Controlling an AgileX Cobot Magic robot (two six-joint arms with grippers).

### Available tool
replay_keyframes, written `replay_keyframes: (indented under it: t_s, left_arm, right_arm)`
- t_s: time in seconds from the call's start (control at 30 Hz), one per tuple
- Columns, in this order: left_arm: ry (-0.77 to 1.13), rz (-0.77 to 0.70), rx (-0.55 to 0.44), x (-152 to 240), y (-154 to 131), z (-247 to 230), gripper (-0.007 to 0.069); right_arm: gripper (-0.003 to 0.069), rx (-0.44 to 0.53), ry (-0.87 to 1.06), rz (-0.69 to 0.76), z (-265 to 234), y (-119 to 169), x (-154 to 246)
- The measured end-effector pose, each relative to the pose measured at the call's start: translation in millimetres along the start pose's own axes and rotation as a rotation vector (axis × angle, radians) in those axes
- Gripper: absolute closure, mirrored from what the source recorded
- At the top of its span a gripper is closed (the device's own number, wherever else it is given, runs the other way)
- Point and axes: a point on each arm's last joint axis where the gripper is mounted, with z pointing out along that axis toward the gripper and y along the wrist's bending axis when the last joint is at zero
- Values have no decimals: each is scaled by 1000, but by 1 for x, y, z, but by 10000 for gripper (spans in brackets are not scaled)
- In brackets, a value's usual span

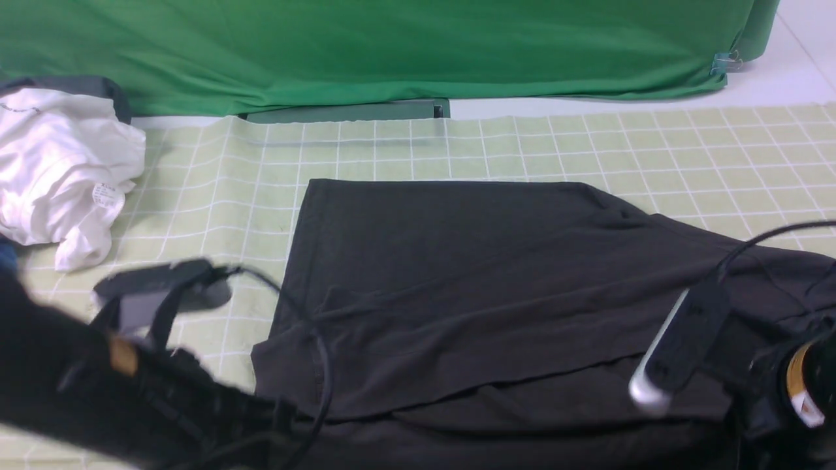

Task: Fold a long-sleeved shirt over a green coffee tablecloth.
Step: 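Fold the black garment in half by bringing its near edge over to the far edge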

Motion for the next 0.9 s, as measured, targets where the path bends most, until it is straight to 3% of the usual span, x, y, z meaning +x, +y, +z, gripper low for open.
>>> replay_keyframes:
  t_s: [0.13, 0.47, 0.9]
  left_arm:
    - [-44, 2, -32, -40, -7, 5, 596]
    - [-262, -128, 17, -124, -1, 3, 596]
    - [-282, -266, -18, -168, 37, 44, 596]
  right_arm:
    - [615, 34, -62, 86, -3, -27, -8]
    - [615, 36, -59, 104, 19, -46, -51]
    - [615, 92, -74, 155, 45, -101, -118]
